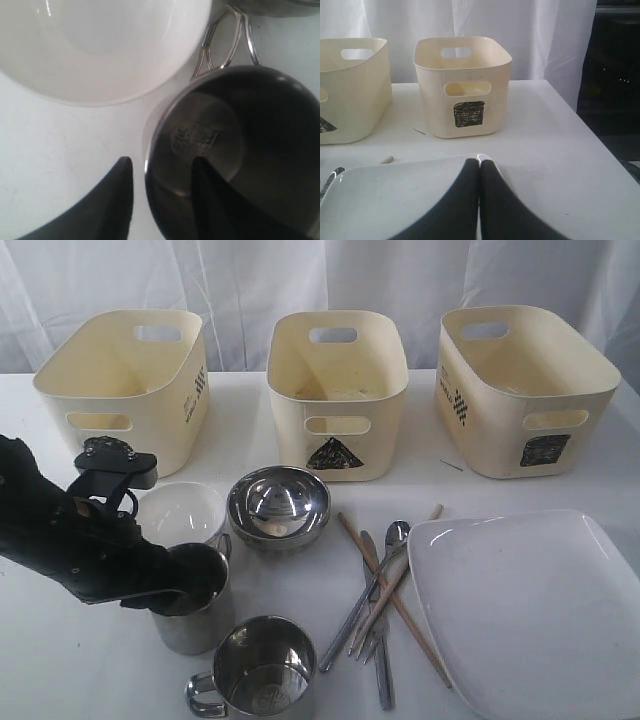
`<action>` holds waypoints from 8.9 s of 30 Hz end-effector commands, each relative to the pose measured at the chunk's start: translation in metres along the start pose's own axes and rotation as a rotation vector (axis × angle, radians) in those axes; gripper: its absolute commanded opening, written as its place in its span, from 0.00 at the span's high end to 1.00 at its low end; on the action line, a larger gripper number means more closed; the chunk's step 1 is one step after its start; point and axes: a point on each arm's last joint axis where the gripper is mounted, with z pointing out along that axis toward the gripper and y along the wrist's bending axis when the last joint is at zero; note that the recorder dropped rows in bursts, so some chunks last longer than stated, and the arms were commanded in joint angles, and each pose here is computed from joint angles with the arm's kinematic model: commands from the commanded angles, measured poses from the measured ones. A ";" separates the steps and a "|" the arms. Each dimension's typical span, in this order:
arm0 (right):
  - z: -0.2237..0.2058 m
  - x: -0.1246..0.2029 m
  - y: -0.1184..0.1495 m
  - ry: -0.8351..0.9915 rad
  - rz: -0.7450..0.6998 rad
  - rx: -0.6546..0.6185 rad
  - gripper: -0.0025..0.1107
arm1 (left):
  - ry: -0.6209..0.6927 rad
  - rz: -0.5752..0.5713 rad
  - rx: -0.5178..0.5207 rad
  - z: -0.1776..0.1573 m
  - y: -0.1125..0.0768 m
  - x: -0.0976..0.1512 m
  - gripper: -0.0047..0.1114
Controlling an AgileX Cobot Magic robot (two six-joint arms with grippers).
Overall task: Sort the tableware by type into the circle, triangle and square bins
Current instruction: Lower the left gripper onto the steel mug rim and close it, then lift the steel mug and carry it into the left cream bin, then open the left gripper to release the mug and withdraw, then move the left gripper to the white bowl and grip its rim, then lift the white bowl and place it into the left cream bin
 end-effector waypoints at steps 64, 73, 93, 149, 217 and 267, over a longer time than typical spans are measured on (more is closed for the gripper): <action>0.000 0.001 0.000 -0.002 -0.002 0.001 0.98 | -0.490 -0.022 -0.443 0.011 0.125 -0.222 0.96; 0.000 0.001 0.000 -0.002 -0.002 0.001 0.98 | -0.480 -0.033 -0.444 0.014 0.126 -0.221 0.96; 0.000 0.001 0.000 -0.002 -0.002 0.001 0.98 | -0.414 -0.099 -0.415 -0.035 0.111 -0.213 0.57; 0.000 0.001 0.000 -0.004 -0.002 0.002 0.98 | -0.490 -0.146 -0.076 -0.129 0.035 -0.007 0.57; 0.000 0.001 0.000 -0.002 -0.002 0.001 0.98 | -0.196 -0.132 -0.117 0.031 0.053 -0.060 0.47; 0.000 0.001 0.000 -0.002 -0.002 0.001 0.98 | -0.156 -0.080 -0.102 0.006 0.046 -0.056 0.96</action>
